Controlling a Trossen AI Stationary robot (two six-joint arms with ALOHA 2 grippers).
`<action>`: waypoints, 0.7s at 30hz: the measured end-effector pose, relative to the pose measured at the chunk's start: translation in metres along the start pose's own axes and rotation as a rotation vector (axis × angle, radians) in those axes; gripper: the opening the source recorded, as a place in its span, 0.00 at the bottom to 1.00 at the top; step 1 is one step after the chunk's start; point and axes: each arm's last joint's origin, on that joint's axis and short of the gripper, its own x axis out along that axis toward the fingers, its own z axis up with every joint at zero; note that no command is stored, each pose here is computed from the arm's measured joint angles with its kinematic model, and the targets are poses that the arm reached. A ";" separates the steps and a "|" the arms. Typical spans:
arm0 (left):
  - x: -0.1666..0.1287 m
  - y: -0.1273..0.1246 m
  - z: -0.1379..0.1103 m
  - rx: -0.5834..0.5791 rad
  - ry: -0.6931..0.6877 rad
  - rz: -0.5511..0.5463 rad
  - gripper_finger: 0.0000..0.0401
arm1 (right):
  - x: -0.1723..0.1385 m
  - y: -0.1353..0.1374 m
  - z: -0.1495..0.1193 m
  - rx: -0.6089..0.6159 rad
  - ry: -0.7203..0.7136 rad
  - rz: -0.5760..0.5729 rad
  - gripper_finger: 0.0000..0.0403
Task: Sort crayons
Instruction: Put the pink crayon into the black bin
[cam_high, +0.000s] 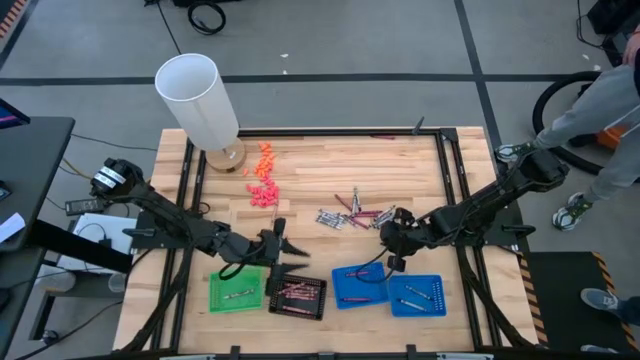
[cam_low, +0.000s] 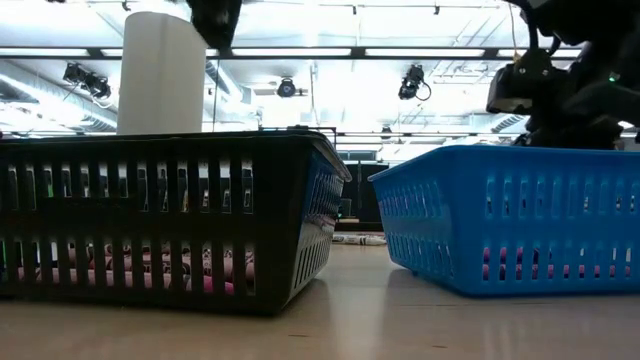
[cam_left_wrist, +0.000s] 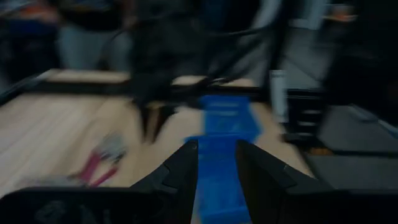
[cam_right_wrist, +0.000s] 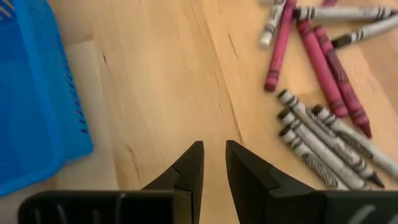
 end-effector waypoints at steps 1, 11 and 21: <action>0.001 0.005 -0.002 -0.017 0.018 0.040 0.30 | 0.001 -0.001 -0.001 -0.001 -0.018 -0.016 0.19; 0.012 0.063 -0.021 -0.222 0.228 0.313 0.30 | 0.005 -0.003 0.005 0.033 -0.246 -0.129 0.19; -0.002 0.091 -0.051 -0.480 0.554 0.470 0.30 | 0.002 0.000 0.015 0.060 -0.376 -0.147 0.19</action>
